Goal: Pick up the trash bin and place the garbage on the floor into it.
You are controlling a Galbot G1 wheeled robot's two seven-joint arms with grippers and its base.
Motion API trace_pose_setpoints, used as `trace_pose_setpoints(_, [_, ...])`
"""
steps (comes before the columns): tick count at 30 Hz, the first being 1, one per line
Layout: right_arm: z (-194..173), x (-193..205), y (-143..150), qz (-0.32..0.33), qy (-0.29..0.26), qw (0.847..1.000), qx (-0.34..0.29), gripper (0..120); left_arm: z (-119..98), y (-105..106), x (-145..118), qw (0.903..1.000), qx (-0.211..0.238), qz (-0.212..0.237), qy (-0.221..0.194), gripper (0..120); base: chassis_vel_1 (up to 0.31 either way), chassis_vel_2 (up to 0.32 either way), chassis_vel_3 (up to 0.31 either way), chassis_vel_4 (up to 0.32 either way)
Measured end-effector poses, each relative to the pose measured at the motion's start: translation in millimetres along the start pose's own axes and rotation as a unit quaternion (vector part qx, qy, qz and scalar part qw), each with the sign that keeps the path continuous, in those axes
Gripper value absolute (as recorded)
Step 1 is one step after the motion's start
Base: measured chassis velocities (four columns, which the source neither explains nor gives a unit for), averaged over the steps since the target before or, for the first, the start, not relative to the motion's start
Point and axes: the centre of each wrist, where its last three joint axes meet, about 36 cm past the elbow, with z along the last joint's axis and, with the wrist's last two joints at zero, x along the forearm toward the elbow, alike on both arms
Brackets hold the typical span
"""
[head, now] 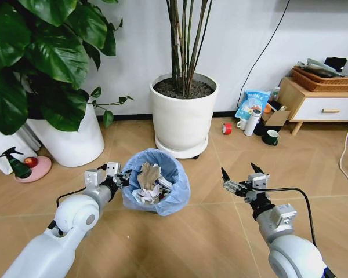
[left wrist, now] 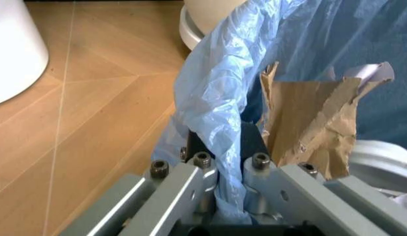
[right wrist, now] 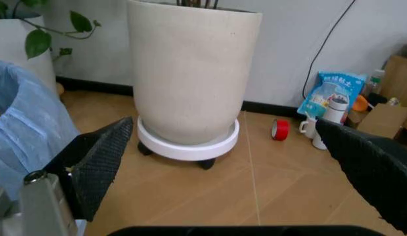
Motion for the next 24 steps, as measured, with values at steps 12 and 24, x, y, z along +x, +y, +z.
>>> trace_pose_setpoints(12, [2.1, 7.7, 3.4, -0.003, 0.0, 1.0, 0.01, 100, 1.6, 0.1, 2.0, 1.0, 0.001, -0.003, -0.001, 0, 0.246, -0.065, -0.247, 0.065])
trace_pose_setpoints(24, [2.5, 9.4, 3.6, 0.0, -0.001, 1.0, 0.01, 100, -1.7, 1.0, 1.6, 1.0, 0.002, -0.004, -0.006, 0, 0.276, -0.082, -0.27, 0.078])
